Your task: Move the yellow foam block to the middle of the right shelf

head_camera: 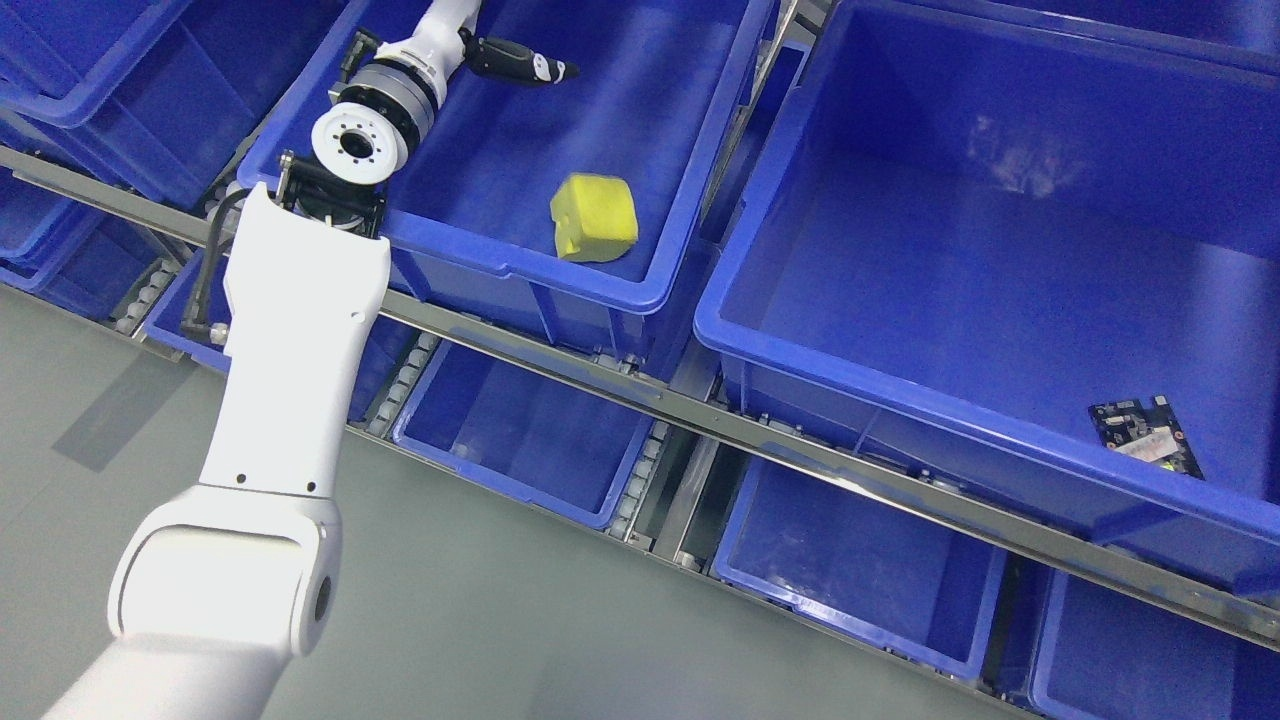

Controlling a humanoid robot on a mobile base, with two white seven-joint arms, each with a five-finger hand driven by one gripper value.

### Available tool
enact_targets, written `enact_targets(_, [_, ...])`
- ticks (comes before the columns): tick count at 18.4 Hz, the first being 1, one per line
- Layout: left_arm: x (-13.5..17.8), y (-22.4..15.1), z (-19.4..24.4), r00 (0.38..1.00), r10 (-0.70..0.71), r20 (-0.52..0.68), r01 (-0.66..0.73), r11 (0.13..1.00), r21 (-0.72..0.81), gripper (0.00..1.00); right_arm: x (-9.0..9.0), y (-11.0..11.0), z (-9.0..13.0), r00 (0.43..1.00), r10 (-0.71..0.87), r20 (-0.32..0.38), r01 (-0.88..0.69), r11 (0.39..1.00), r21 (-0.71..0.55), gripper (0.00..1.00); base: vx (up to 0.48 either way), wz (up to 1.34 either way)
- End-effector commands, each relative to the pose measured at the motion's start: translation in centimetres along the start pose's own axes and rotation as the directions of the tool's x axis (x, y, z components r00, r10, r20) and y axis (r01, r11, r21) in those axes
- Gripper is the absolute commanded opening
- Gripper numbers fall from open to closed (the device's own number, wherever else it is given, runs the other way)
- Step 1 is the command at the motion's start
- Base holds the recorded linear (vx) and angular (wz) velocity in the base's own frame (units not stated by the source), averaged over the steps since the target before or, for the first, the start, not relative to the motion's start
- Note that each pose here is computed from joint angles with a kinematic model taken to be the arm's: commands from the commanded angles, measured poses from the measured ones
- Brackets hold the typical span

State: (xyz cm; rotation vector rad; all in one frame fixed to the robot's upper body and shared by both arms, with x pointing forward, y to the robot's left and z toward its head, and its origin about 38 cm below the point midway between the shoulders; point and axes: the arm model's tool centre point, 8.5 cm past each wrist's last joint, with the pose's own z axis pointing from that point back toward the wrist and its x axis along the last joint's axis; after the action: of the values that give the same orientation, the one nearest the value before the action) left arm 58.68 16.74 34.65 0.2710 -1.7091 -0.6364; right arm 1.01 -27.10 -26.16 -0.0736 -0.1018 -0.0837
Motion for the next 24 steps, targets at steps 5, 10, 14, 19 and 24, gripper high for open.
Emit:
enact_targets(5, [3.1, 6.3, 0.9, 0.808, 0.560, 0.185, -0.589, 0.780, 0.210, 1.00, 0.8, -1.1, -0.1, 1.000, 0.002, 0.020, -0.002, 1.000, -0.017, 1.00, 0.000, 0.00])
enact_targets(10, [7.9, 6.1, 4.0, 0.714, 0.609, 0.344, -0.666, 0.743, 0.068, 1.00, 0.8, -1.1, -0.1, 1.000, 0.002, 0.020, -0.002, 1.000, -0.017, 1.00, 0.000, 0.00])
enact_targets(14, [8.2, 3.5, 7.8, 0.697, 0.594, 0.401, -0.607, 0.787, -0.110, 1.00, 0.8, -1.1, -0.1, 1.000, 0.002, 0.020, -0.002, 1.000, -0.017, 1.00, -0.006, 0.00])
enact_targets(19, [1.5, 8.1, 14.2, 0.758, 0.507, 0.411, -0.498, 0.856, -0.139, 1.00, 0.8, -1.1, -0.1, 1.000, 0.002, 0.020, -0.002, 1.000, -0.017, 1.00, -0.056, 0.08])
enact_targets(24, [-2.5, 8.8, 16.4, 0.755, 0.537, 0.377, -0.541, 0.834, -0.105, 1.00, 0.8, -1.1, -0.1, 1.000, 0.002, 0.020, -0.002, 1.000, -0.017, 1.00, -0.115, 0.12])
